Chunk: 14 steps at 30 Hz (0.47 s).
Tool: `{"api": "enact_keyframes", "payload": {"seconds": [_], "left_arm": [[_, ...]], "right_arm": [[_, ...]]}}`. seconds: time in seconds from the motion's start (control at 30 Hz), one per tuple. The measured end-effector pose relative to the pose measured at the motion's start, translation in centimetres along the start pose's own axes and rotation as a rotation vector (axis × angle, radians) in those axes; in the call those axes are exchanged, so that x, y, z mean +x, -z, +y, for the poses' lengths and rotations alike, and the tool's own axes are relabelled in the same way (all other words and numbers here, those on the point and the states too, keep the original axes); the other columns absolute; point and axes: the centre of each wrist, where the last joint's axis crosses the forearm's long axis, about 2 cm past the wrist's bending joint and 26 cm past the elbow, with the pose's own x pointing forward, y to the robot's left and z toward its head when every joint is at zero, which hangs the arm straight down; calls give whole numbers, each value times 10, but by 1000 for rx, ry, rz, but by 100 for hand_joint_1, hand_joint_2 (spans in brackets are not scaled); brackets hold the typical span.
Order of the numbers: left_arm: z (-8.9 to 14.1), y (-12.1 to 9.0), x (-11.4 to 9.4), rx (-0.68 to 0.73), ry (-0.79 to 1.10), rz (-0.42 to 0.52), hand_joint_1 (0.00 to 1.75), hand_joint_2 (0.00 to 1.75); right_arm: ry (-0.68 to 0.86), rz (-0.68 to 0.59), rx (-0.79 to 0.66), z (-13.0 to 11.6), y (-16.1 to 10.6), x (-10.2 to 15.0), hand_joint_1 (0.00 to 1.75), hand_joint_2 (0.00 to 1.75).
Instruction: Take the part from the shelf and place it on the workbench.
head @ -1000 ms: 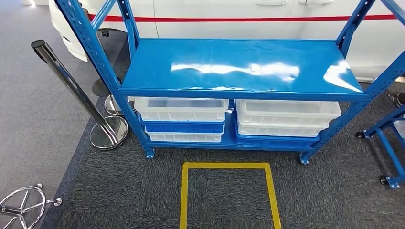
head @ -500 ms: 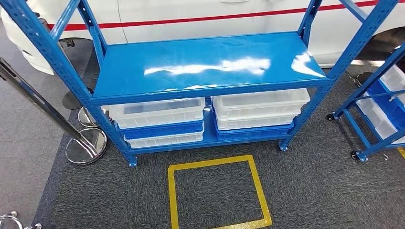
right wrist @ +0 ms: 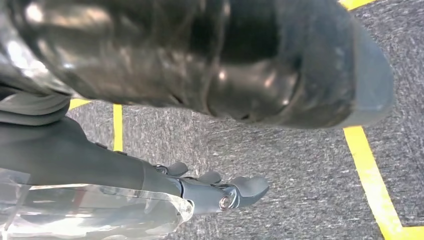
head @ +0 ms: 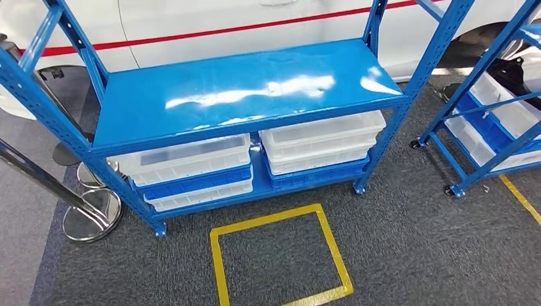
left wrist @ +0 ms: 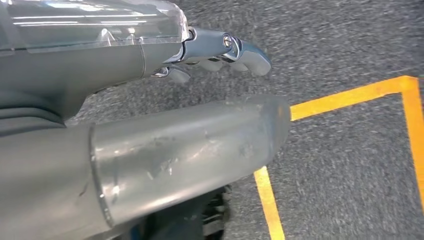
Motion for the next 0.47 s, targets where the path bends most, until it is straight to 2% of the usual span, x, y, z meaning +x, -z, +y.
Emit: {"api": "enact_keyframes", "payload": {"seconds": [0.47], "left_arm": [[-2,-2,-2,-5,3,7,0,0]], "right_arm": [[-10,11,-6,-1,0,0,0,0]]}}
